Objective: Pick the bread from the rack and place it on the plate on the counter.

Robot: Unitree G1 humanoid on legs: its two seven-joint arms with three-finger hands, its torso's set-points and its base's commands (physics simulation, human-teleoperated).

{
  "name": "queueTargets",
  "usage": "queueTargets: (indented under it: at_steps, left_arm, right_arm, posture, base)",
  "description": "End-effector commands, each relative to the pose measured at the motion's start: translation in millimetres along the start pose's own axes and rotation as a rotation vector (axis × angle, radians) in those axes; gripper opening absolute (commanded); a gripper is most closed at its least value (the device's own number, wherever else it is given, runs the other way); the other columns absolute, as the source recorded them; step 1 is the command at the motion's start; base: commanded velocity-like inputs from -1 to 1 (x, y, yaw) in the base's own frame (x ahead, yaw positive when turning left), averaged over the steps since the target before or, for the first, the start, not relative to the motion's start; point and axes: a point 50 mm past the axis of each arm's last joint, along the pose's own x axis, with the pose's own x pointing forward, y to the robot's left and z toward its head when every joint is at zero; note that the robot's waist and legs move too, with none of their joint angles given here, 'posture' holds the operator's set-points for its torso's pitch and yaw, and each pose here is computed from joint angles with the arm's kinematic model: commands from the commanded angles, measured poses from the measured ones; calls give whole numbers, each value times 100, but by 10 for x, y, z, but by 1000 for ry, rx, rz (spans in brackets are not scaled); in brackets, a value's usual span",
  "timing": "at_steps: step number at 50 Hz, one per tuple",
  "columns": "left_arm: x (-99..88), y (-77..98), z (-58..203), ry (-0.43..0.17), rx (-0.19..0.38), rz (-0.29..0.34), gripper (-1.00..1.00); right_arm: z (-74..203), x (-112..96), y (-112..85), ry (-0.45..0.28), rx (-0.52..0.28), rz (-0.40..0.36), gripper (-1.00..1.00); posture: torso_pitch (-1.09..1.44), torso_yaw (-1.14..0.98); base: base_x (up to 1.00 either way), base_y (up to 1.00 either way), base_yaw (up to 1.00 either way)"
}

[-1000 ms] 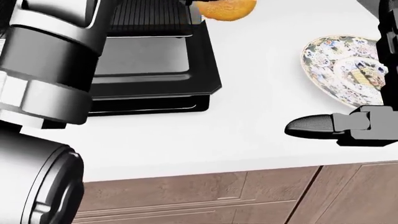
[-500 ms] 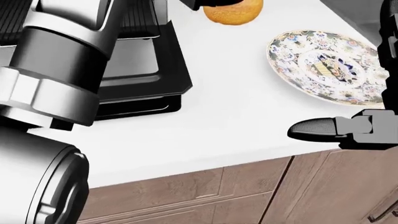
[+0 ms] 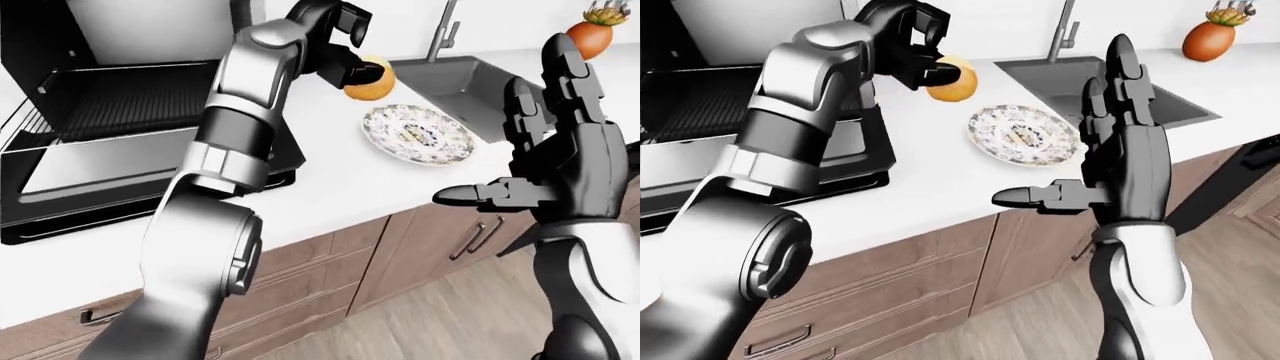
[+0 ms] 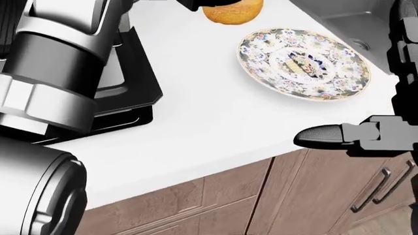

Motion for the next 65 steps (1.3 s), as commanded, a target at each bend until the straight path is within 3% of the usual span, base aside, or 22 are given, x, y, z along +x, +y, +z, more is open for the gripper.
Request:
queueTargets:
  at_steps: [1,42,54,65]
  left_arm:
    - [-64,19,271,-97,36,13,-100]
    - [-54,70,197,-101,28,36,-100]
    - [-34,234,52,-95,22,135,-100]
    - [-29,362,-142,-84,-21,210,-100]
  right_arm:
    - [121,-2,-6,-75,-11,-5,100]
    - [105,21,24,-71,-14,0,100]
    - [84,1,18,-68,-14,-3,100]
    - [73,-7,15,-66,-16,-5,100]
  posture:
    - [0,-47]
    - [0,-67]
    - [0,-73]
    - [0,-79]
  base:
    - [0,0,0]
    - [0,0,0]
    - [0,0,0]
    - [0,0,0]
